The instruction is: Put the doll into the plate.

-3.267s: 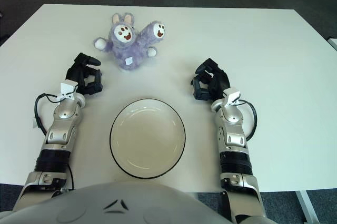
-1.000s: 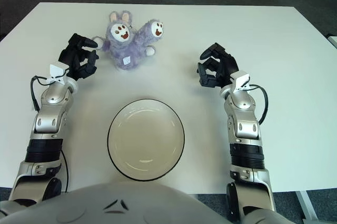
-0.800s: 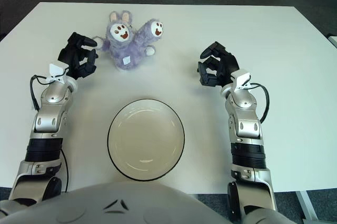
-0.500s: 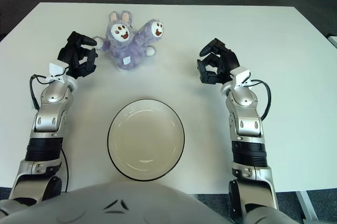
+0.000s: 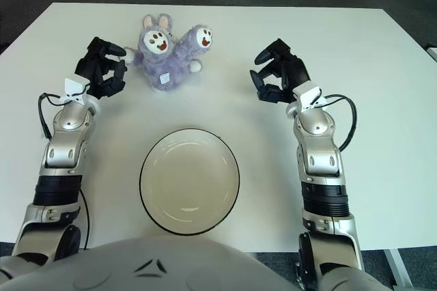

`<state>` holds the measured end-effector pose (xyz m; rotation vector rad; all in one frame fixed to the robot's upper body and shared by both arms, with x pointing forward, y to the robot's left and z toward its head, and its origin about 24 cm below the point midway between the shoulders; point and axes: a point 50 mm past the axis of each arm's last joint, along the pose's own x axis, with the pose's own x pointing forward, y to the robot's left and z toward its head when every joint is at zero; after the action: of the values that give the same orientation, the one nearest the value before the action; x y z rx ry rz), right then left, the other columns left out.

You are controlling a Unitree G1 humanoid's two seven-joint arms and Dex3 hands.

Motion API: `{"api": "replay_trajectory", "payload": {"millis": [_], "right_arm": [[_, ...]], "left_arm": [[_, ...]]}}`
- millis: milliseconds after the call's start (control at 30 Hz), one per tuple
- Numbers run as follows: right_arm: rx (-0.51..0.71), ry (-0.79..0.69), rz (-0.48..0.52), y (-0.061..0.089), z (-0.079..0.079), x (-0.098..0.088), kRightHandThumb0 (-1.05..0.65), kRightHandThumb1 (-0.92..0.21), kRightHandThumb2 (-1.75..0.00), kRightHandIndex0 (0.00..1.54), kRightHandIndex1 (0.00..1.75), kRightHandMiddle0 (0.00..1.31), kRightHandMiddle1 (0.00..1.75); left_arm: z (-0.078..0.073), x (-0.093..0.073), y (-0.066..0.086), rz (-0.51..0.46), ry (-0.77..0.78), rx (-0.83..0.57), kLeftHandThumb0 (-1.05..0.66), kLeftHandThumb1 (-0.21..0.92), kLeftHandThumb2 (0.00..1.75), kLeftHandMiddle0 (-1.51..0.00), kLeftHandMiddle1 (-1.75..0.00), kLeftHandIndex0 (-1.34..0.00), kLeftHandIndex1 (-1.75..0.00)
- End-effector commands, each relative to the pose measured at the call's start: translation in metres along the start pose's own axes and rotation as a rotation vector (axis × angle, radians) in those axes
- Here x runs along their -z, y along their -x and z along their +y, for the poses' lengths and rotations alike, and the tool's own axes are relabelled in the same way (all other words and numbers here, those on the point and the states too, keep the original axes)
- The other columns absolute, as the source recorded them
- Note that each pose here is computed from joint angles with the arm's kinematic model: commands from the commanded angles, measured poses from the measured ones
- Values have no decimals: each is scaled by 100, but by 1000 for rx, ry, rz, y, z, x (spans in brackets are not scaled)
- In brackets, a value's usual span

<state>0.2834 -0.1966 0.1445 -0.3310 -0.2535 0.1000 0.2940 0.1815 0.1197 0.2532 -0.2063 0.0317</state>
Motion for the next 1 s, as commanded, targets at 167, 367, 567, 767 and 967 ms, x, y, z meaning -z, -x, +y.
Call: {"api": "replay_trajectory", "payload": {"millis": [167, 367, 567, 767, 967], "right_arm": [[10, -103, -32, -2, 3, -11, -18, -21, -124, 2, 114, 5, 152], [37, -142, -48, -2, 6, -13, -10, -8, -134, 0, 95, 0, 123], [44, -124, -57, -3, 9, -13, -19, -5, -128, 2, 84, 0, 99], [73, -37, -34, -4, 9, -8, -44, -16, -111, 2, 69, 0, 81], [94, 52, -38, -5, 8, -7, -64, -28, -96, 1, 60, 0, 74]], "left_arm": [[1, -7, -6, -17, -27, 18, 0, 91, 52, -17, -168, -16, -169], [0, -9, -6, -28, -52, 33, 28, 92, 41, -30, -162, -2, -133], [-2, -11, -5, -47, -65, 43, -39, 49, 93, -28, -127, 0, -110], [-3, -12, -3, -84, -76, 33, -48, 41, 100, -39, -116, 0, -112], [-5, -12, -2, -88, -69, 39, -50, 38, 101, -55, -126, 0, -107]]}}
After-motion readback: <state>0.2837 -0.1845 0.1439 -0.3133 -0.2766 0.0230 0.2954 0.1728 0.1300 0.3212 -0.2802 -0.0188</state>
